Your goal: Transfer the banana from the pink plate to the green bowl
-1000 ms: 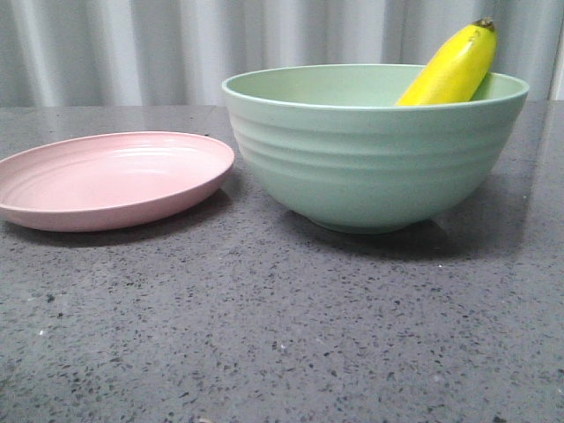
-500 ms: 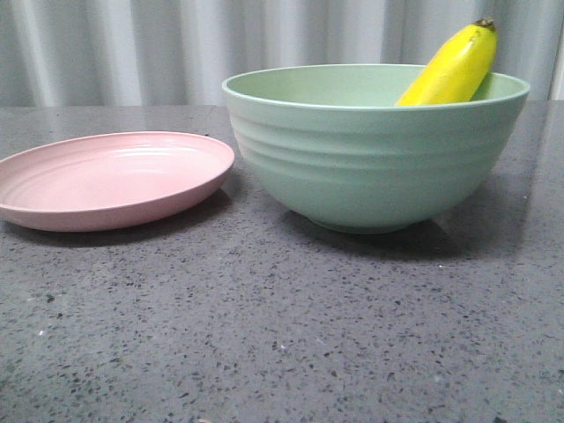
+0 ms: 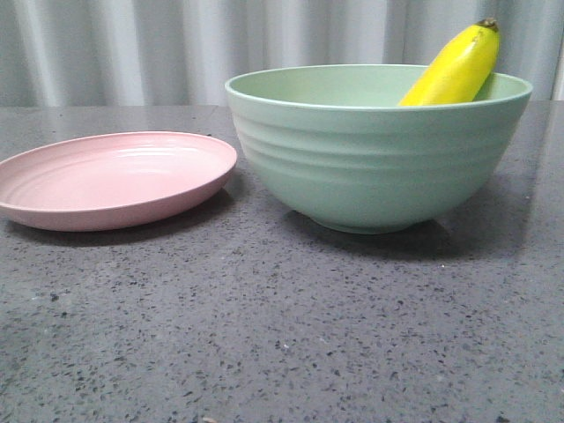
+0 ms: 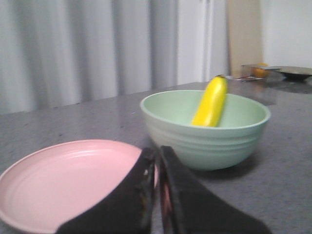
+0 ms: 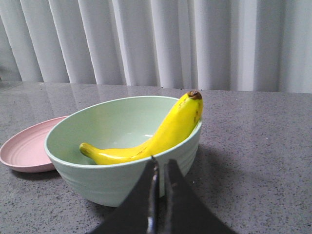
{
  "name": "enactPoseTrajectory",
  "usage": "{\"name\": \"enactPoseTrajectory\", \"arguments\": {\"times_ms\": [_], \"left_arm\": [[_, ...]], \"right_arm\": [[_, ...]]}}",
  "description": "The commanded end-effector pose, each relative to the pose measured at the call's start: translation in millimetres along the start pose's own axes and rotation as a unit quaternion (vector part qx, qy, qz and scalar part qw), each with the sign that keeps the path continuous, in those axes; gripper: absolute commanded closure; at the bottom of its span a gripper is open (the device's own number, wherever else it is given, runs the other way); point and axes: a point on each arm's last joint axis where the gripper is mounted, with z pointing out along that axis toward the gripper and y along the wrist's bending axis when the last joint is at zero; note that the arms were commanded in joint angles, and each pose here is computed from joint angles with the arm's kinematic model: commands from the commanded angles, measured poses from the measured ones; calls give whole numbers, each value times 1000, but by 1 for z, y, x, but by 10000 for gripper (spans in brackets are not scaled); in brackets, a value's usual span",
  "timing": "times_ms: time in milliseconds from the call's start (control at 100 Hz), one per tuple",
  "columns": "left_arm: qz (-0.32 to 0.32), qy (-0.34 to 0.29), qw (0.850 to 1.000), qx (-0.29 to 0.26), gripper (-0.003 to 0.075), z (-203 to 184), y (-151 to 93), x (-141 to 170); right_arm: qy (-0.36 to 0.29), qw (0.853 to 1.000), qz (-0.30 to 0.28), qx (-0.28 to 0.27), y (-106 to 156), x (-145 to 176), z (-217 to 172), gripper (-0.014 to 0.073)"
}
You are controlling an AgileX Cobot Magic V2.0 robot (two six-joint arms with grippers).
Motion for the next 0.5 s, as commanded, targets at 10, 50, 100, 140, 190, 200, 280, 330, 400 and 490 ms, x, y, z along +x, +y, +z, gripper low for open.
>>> {"name": "enactPoseTrajectory", "arguments": {"times_ms": [10,50,100,140,190,200,280,330,400,490], "left_arm": [[5,-36,998,-57,741,0,10,-3],[7,-32,995,-92,741,-1,15,3],[8,-29,992,-121,741,-4,20,10],[10,-32,988,-150,741,-8,25,14],[13,-33,981,-189,741,-13,30,22],[13,-34,980,-194,741,-13,31,23],[17,-42,969,-244,741,-21,36,31],[12,-21,962,-271,741,-26,38,35],[11,-16,953,-301,741,-32,39,38],[7,-2,945,-327,741,-39,37,44]], "right_arm": [[-47,999,-9,12,-1,-16,-1,666],[-47,999,-9,12,-1,-16,-1,666],[-47,999,-9,12,-1,-16,-1,666],[-47,999,-9,12,-1,-16,-1,666],[-47,999,-9,12,-1,-16,-1,666],[-47,999,-9,12,-1,-16,-1,666],[-47,999,-9,12,-1,-16,-1,666],[-47,999,-9,12,-1,-16,-1,666],[-47,999,-9,12,-1,-16,-1,666],[-47,999,-9,12,-1,-16,-1,666]]}}
